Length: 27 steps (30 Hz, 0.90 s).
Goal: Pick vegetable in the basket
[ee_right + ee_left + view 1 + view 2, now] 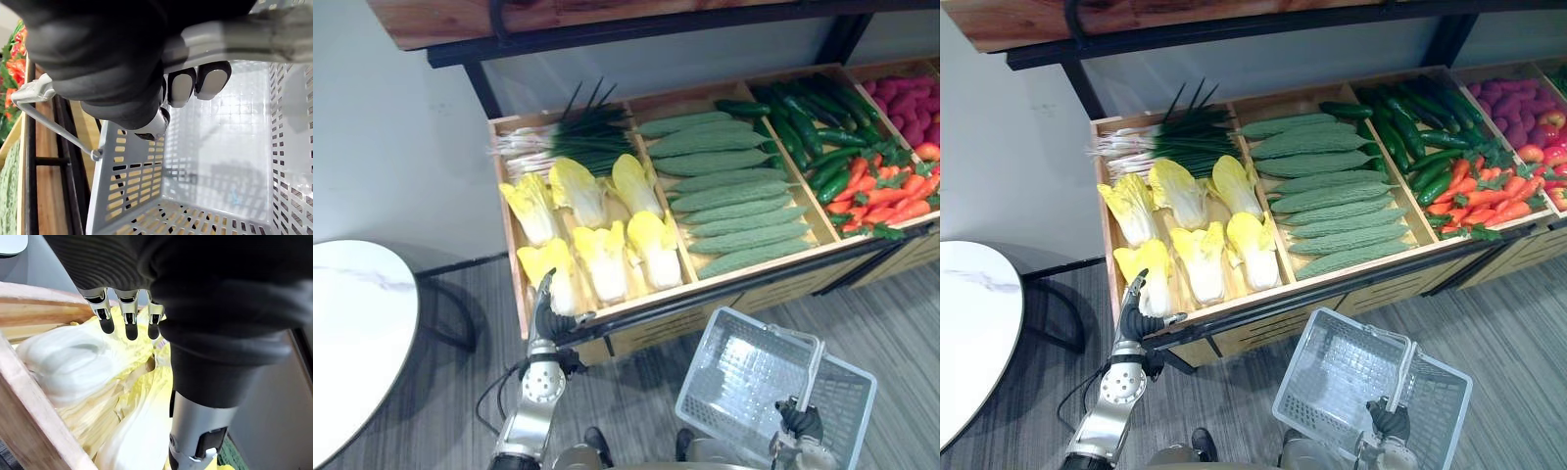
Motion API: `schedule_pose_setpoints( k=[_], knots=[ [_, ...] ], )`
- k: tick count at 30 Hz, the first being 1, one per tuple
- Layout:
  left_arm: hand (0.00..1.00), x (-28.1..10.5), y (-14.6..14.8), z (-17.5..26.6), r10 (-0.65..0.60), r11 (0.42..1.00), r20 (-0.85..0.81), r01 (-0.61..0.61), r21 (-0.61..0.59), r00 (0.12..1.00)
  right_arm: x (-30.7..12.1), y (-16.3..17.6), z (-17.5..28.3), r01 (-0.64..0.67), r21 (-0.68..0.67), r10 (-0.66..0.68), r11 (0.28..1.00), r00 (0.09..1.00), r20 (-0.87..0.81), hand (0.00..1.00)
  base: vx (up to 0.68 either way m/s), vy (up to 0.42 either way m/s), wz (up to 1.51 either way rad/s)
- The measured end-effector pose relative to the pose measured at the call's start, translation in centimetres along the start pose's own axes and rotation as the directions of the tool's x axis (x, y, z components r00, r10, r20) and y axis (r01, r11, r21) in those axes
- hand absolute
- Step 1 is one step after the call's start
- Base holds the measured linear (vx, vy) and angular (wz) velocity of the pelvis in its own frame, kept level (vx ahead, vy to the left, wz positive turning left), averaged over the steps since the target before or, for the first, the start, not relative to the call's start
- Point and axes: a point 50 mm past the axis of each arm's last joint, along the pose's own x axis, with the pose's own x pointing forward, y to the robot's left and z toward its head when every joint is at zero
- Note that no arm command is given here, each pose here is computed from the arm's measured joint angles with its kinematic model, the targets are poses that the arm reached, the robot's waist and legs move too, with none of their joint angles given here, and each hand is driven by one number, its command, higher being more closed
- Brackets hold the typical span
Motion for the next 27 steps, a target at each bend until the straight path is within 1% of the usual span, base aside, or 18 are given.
schedule_pose_setpoints(
  k=[5, 9, 12, 13, 15, 20, 21, 24, 27],
  knots=[
    [0.00, 2.0, -0.9, 0.4, -0.015, 0.999, -0.011, 0.016, 0.039, 1.000, 0.4, -0.4, 0.7, -0.004, -0.033, 0.005, 0.999, 1.000, 0.026, 1.00, -0.06, -0.038, -0.29],
    [0.00, 4.1, -0.6, 2.2, 0.029, 0.998, 0.041, -0.032, 0.062, 0.999, 0.5, -0.4, 1.1, -0.007, -0.033, 0.009, 0.999, 0.999, 0.043, 1.00, -0.09, -0.018, -0.22],
    [0.00, 6.1, 0.6, 3.0, 0.093, 0.987, 0.057, -0.099, 0.123, 0.994, 0.6, -0.1, 2.0, -0.022, -0.027, 0.023, 0.999, 0.997, 0.077, 1.00, -0.08, -0.023, -0.10],
    [0.00, 6.8, 1.4, 2.8, 0.125, 0.980, 0.049, -0.131, 0.152, 0.991, 0.6, 0.3, 2.5, -0.038, -0.022, 0.040, 0.999, 0.994, 0.103, 1.00, -0.05, -0.025, -0.13],
    [0.00, 7.8, 2.5, 2.7, 0.176, 0.969, 0.019, -0.177, 0.172, 0.984, 0.5, 1.0, 3.1, -0.068, -0.011, 0.068, 0.998, 0.989, 0.134, 1.00, -0.02, -0.019, -0.19],
    [0.00, 9.4, 3.3, 3.9, 0.244, 0.958, 0.002, -0.242, 0.158, 0.970, 0.1, 2.2, 4.3, -0.120, 0.008, 0.117, 0.993, 0.974, 0.194, 1.00, 0.01, -0.009, -0.02],
    [1.00, 9.5, 3.4, 3.8, 0.255, 0.955, -0.002, -0.252, 0.158, 0.967, 0.0, 2.5, 4.7, -0.132, 0.011, 0.127, 0.991, 0.970, 0.209, 1.00, 0.05, -0.019, 0.02],
    [1.00, 9.6, 3.5, 3.8, 0.265, 0.957, -0.020, -0.261, 0.128, 0.964, -0.2, 3.0, 5.3, -0.160, 0.028, 0.149, 0.987, 0.961, 0.234, 1.00, 0.05, -0.018, 0.04],
    [1.00, 10.1, 3.1, 4.7, 0.256, 0.962, -0.011, -0.253, 0.105, 0.967, -0.3, 3.2, 5.5, -0.184, 0.036, 0.170, 0.982, 0.955, 0.243, 1.00, 0.02, -0.007, 0.00]
  ],
)
